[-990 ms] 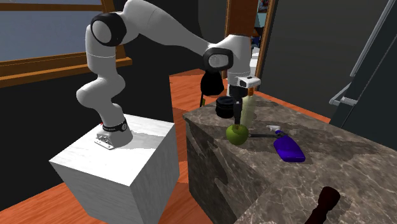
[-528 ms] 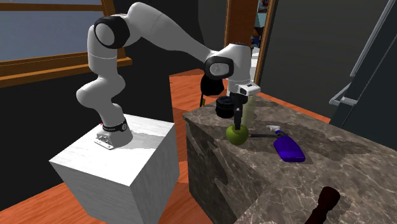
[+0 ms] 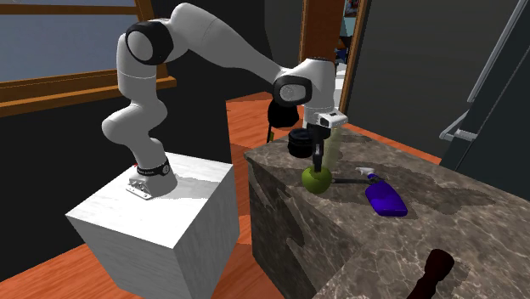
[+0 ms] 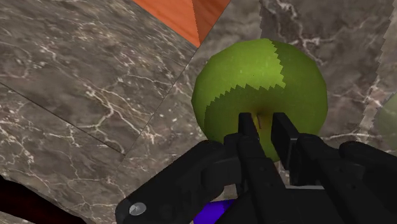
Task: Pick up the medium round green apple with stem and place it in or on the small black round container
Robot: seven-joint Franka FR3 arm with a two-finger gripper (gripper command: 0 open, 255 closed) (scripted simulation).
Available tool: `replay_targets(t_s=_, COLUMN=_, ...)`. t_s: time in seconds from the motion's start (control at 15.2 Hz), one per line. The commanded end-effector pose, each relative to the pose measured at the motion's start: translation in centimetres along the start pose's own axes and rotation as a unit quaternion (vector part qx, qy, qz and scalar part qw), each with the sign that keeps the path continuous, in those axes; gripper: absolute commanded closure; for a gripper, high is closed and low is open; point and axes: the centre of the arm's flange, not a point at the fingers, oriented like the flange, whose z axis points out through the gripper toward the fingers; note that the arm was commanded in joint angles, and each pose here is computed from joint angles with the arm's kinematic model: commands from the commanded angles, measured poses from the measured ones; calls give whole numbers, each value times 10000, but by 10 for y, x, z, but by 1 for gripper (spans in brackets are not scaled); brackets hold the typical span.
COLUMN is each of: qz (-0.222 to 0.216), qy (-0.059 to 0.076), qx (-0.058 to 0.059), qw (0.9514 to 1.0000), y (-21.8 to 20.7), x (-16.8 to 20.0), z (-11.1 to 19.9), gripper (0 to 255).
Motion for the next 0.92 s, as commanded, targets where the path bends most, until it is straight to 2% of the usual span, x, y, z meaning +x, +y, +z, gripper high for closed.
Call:
replay_targets(t_s=0.0, qz=0, qy=0, qx=0, qw=10000, y=0, x=0, z=0, gripper=255)
replay_targets(t_s=0.4, qz=0, qy=0, qx=0, qw=10000, y=0, x=0, z=0, gripper=255)
replay_targets(t_s=0.86, qz=0, qy=0, qx=0, qw=10000, y=3, x=4, z=-37, gripper=255)
